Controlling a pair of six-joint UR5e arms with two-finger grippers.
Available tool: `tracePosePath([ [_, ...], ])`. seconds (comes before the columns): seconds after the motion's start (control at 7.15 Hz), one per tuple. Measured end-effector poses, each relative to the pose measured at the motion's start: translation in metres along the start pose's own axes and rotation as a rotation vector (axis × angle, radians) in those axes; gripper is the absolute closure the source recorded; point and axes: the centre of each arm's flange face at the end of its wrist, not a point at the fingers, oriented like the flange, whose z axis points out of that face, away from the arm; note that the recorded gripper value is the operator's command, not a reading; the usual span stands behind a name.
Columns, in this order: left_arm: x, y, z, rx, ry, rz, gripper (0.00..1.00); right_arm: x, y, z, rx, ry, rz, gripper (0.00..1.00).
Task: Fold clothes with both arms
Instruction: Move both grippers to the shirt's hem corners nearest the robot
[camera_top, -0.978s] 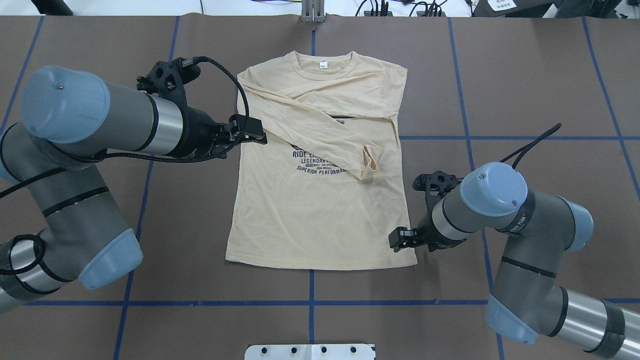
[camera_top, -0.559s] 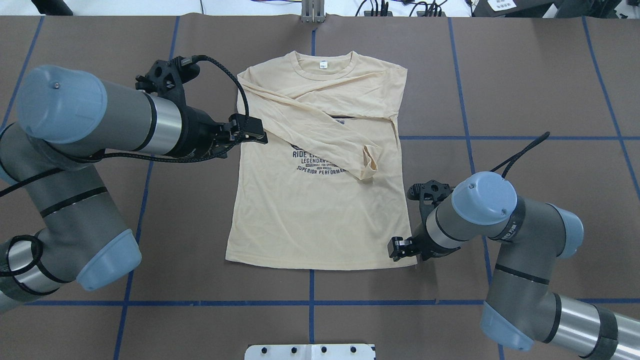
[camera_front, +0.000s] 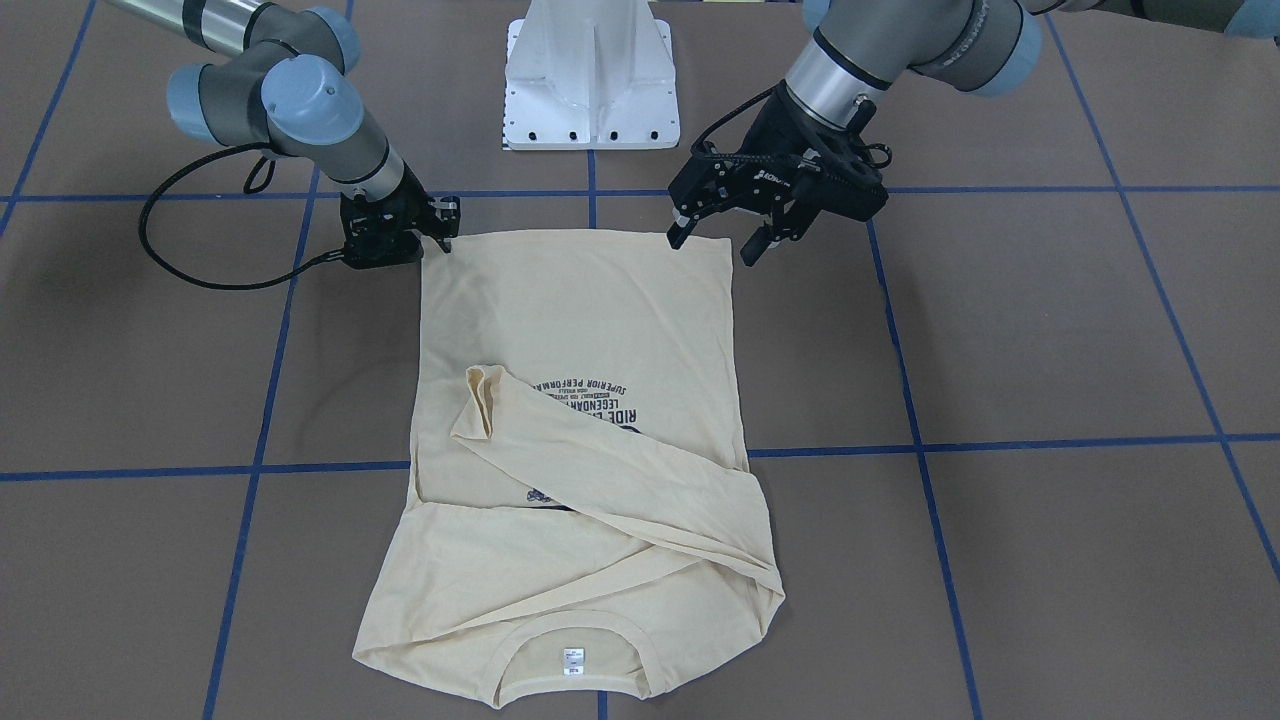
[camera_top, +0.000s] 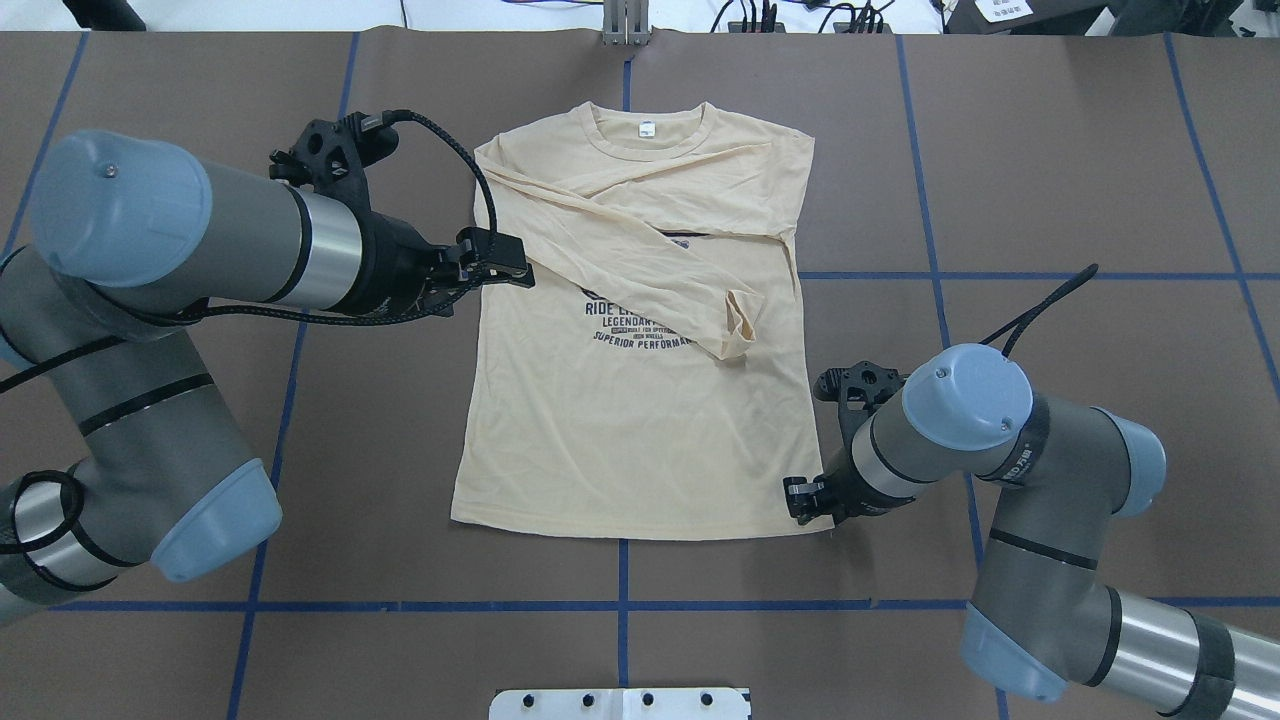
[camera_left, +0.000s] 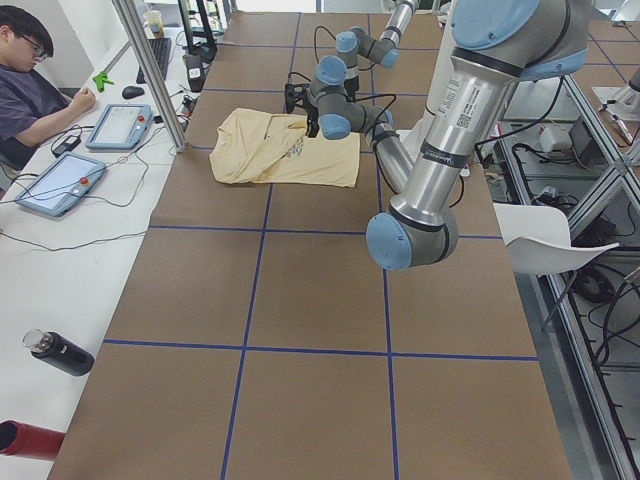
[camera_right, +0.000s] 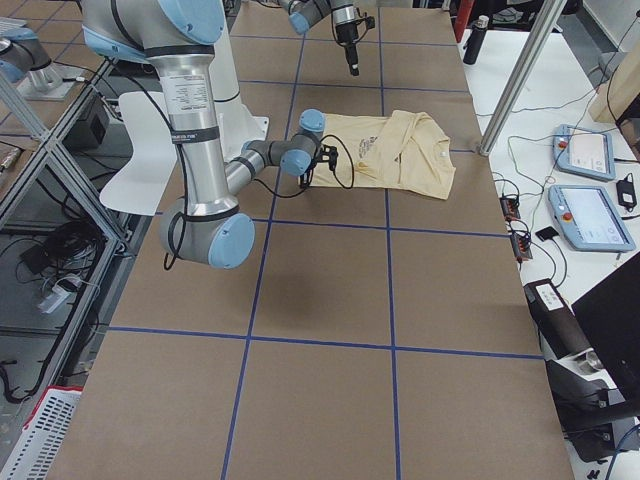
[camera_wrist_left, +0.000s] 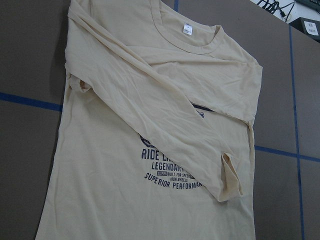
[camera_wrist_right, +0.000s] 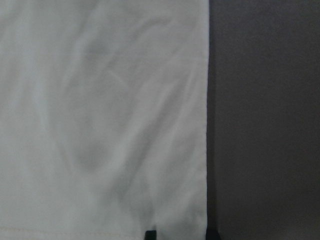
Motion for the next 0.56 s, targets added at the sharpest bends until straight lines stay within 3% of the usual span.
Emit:
tracePosePath([
  [0.56,-0.0019,0.0015,0.0027,-0.004,-0.005,-0.002,0.02,-0.0021,-0.0001,-0.0076,0.003,-0.014,-0.003,1.0],
])
